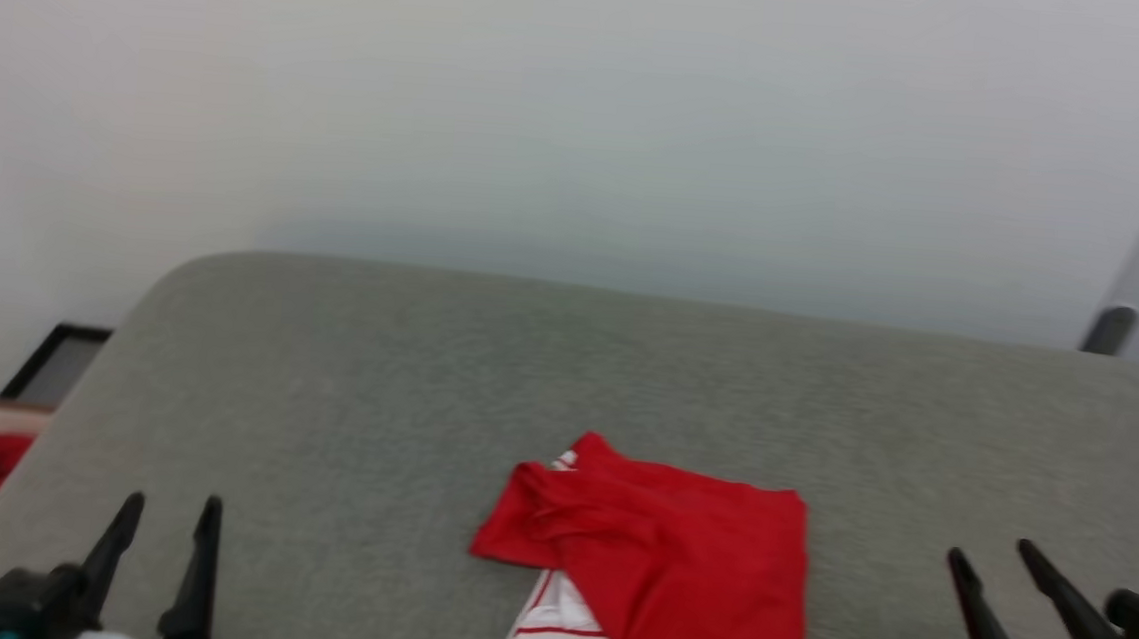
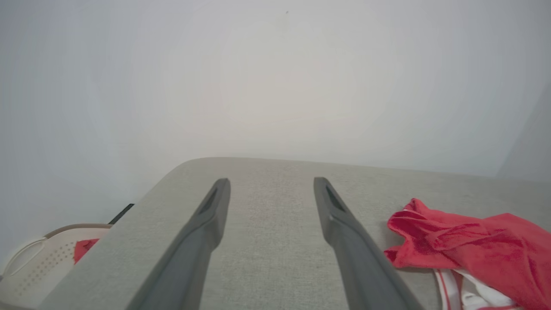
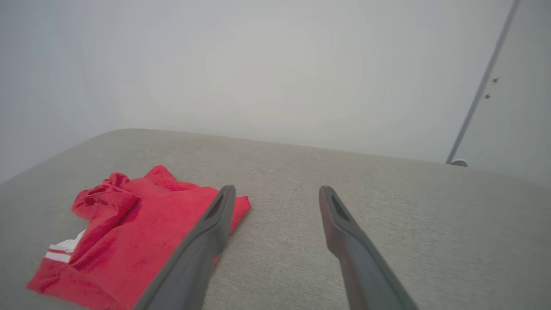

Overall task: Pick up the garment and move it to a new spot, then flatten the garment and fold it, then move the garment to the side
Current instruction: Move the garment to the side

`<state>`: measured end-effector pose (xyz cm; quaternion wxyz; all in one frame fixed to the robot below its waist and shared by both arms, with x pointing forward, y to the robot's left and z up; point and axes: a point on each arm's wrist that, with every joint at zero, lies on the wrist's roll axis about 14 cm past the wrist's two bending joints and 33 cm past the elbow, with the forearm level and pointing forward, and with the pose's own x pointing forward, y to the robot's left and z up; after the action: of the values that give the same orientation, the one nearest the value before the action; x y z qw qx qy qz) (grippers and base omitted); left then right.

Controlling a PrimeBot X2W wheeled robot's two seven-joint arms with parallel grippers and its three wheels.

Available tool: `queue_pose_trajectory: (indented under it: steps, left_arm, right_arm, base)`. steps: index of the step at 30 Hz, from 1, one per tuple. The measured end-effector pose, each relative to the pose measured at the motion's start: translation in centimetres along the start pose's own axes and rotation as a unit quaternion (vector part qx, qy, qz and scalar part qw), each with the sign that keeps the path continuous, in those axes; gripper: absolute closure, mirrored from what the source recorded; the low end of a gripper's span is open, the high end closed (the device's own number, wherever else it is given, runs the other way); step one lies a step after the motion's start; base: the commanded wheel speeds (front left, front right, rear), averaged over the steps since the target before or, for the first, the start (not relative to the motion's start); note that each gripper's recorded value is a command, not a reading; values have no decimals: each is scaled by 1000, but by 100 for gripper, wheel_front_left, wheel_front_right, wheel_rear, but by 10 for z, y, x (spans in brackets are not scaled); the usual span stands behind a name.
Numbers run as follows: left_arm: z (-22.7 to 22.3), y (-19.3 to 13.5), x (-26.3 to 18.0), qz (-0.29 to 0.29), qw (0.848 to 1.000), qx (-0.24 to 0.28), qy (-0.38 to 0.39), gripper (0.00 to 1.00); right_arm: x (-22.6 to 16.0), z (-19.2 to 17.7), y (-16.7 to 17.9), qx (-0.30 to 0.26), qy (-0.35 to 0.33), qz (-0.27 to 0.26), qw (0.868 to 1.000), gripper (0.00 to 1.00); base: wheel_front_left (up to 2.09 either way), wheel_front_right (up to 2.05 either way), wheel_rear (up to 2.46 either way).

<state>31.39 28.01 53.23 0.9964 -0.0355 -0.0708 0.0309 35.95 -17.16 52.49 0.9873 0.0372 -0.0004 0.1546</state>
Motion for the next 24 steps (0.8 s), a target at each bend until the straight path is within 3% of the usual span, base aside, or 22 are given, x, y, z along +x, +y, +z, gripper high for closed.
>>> queue_pose_trajectory:
  steps: [9, 17, 24]
  left_arm:
    - [8, 22, -16, 47, 999, -1, -11, 0]
    - [1, 42, -39, 88, 996, -3, 3, 0]
    - [-11, 40, -35, 94, 995, -9, 21, 0]
  right_arm:
    - [42, -46, 47, 14, 128, 75, 989, 0]
    - [64, -85, 73, 13, 257, 113, 960, 0]
    - [75, -111, 74, 11, 339, 111, 934, 0]
  base:
    - [0, 0, 0]
    - [0, 0, 0]
    - [0, 0, 0]
